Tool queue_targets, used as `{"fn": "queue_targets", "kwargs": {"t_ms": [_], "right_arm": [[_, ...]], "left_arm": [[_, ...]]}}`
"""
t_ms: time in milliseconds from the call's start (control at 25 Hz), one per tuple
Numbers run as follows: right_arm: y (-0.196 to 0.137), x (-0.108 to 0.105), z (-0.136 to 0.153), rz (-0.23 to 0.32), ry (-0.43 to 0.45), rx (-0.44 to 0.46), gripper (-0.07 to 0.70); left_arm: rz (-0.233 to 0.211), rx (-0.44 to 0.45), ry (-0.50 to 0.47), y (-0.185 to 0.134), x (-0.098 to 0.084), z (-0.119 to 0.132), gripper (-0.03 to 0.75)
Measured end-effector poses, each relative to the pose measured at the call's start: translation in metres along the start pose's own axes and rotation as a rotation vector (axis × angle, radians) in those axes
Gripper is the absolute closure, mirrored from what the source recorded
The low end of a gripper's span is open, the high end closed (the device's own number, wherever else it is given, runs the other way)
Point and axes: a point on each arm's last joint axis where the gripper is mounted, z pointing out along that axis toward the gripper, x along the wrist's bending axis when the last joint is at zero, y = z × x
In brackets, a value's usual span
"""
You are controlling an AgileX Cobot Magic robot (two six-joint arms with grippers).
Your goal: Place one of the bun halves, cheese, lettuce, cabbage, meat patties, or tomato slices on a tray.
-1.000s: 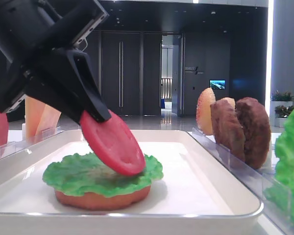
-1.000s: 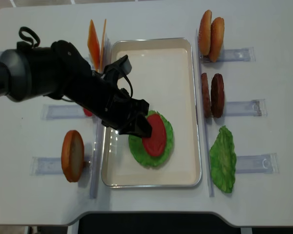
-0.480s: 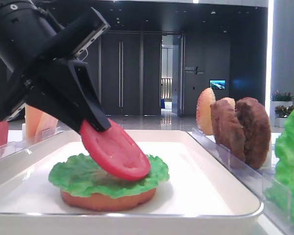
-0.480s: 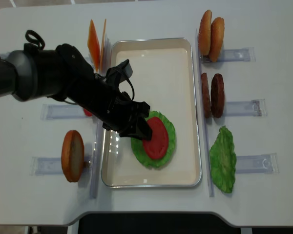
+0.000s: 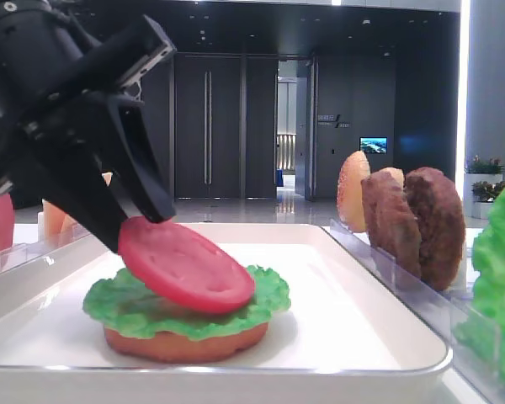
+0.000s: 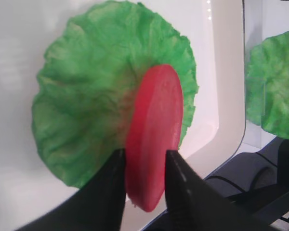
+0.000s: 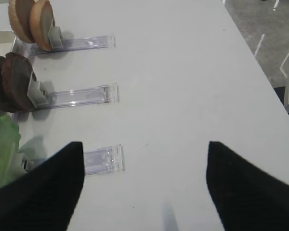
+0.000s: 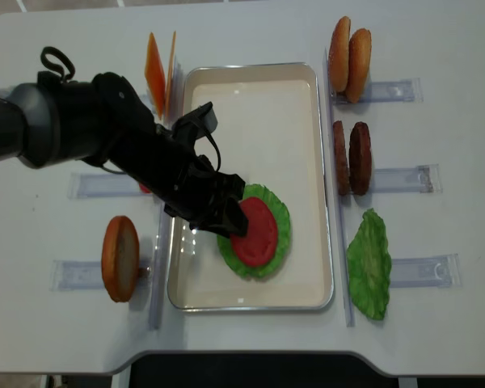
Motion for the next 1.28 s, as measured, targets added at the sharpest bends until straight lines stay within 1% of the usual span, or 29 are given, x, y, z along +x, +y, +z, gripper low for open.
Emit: {"fn": "queue_targets", "kwargs": {"t_ms": [80, 240, 360, 480, 600, 760, 840, 880, 960, 1120, 1200, 1240, 1280], "right_arm": [[0.000, 0.000, 0.000, 0.000, 0.000, 0.000, 0.128], [0.000, 0.000, 0.000, 0.000, 0.000, 0.000, 0.128], [0.000, 0.000, 0.000, 0.000, 0.000, 0.000, 0.128], [0.000, 0.000, 0.000, 0.000, 0.000, 0.000, 0.128], [0.000, 0.000, 0.000, 0.000, 0.000, 0.000, 0.128], [0.000, 0.000, 0.000, 0.000, 0.000, 0.000, 0.128], [0.000, 0.000, 0.000, 0.000, 0.000, 0.000, 0.128], [0.000, 0.000, 0.000, 0.000, 0.000, 0.000, 0.128], [0.000, 0.000, 0.000, 0.000, 0.000, 0.000, 0.128], [0.000, 0.000, 0.000, 0.000, 0.000, 0.000, 0.128], [0.000, 0.000, 0.000, 0.000, 0.000, 0.000, 0.128], [0.000, 0.000, 0.000, 0.000, 0.000, 0.000, 0.128], [0.000, 0.000, 0.000, 0.000, 0.000, 0.000, 0.128]], "left_arm": [[-0.012, -0.018, 0.016, 0.001, 0.001, -0.008, 0.454], [-0.021, -0.059, 0.054, 0.001, 0.003, -0.026, 0.363], [-0.013, -0.085, 0.073, 0.000, 0.003, -0.036, 0.273], [0.002, -0.096, 0.079, 0.000, 0.000, -0.041, 0.216], [0.038, -0.114, 0.087, 0.005, -0.005, -0.049, 0.201], [0.125, -0.168, 0.124, 0.019, -0.018, -0.071, 0.196], [0.176, -0.194, 0.161, 0.028, -0.022, -0.086, 0.197], [0.186, -0.201, 0.183, 0.032, -0.022, -0.094, 0.197], [0.187, -0.209, 0.237, 0.039, -0.020, -0.108, 0.197], [0.137, -0.190, 0.383, 0.046, -0.005, -0.138, 0.197], [0.093, -0.171, 0.459, 0.046, 0.006, -0.151, 0.197], [0.082, -0.157, 0.498, 0.045, 0.012, -0.156, 0.197], [0.054, -0.144, 0.530, 0.044, 0.018, -0.160, 0.197]]}}
